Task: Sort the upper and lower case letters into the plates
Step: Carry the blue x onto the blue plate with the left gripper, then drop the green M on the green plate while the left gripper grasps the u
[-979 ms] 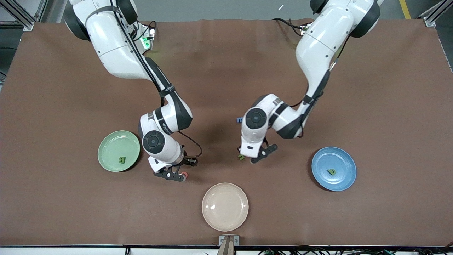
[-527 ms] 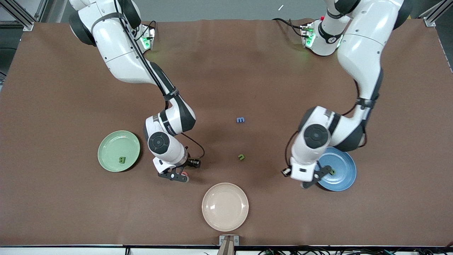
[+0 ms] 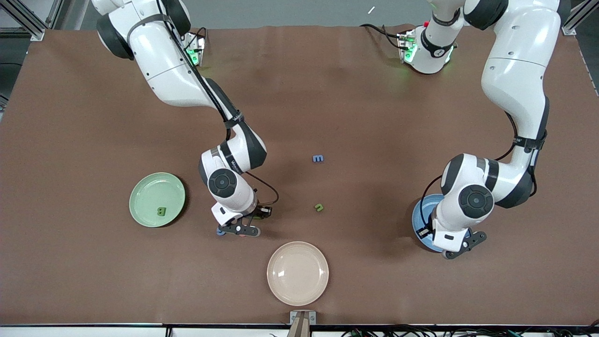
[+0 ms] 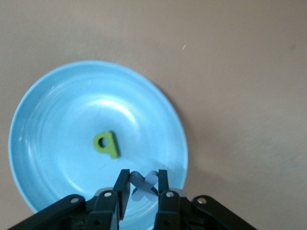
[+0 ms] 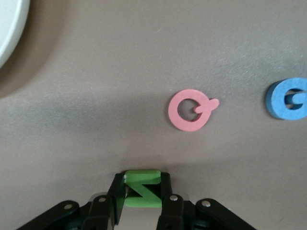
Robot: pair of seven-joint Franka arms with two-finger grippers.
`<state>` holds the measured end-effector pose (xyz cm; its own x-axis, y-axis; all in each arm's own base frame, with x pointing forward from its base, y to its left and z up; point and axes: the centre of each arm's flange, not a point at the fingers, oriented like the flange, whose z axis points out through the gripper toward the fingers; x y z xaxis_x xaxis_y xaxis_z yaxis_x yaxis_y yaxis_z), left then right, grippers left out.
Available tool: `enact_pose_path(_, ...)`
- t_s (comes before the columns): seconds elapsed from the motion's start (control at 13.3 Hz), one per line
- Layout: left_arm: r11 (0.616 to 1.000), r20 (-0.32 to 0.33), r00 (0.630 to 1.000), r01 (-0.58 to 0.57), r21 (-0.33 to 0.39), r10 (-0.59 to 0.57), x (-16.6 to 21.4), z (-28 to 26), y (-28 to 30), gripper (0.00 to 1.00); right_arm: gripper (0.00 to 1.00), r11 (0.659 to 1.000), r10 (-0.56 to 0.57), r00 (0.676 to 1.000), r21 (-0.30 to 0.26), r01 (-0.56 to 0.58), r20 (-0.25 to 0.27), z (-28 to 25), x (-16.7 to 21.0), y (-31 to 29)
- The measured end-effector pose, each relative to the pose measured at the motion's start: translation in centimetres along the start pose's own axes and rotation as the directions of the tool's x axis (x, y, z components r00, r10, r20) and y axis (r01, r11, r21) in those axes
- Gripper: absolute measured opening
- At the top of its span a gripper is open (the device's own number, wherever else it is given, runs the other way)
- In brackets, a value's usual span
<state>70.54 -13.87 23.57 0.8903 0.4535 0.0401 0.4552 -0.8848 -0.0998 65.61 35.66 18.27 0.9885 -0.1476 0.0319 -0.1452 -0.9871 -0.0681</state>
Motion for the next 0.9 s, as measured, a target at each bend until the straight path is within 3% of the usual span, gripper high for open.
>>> enact_pose_path(0.23,0.999,0.019,0.999,-0.040,0.011,0.040,-0.6,0.4,0.1,0.63,0.34,1.000,-0.003,1.000,-0.017,0.003,-0.010,-0.2,0.5,0.6)
enact_pose_path(0.45,0.997,0.030,0.996,-0.080,-0.020,0.081,-2.5,-0.5,2.5,0.94,0.34,0.997,-0.029,0.999,-0.065,0.032,0.043,-1.5,2.9,3.9)
enact_pose_path(0.6,0.992,0.025,0.993,-0.117,-0.046,0.118,-5.2,-1.4,5.8,0.94,0.34,0.993,-0.082,0.993,-0.076,0.089,0.088,-3.8,5.6,8.4)
enact_pose_path(0.75,0.993,0.000,0.997,-0.080,-0.083,0.080,-8.4,-2.6,10.2,0.74,0.34,0.986,-0.141,0.982,-0.074,0.151,0.129,-6.2,7.9,13.2)
enact_pose_path(0.83,0.993,-0.011,0.999,-0.045,-0.110,0.044,-10.1,-2.9,12.6,0.74,0.34,0.980,-0.173,0.974,-0.069,0.184,0.147,-7.3,8.6,15.2)
enact_pose_path(0.9,0.990,-0.017,1.000,-0.011,-0.138,0.008,-11.7,-2.9,15.0,0.67,0.34,0.974,-0.205,0.964,-0.063,0.218,0.168,-8.2,9.2,17.2)
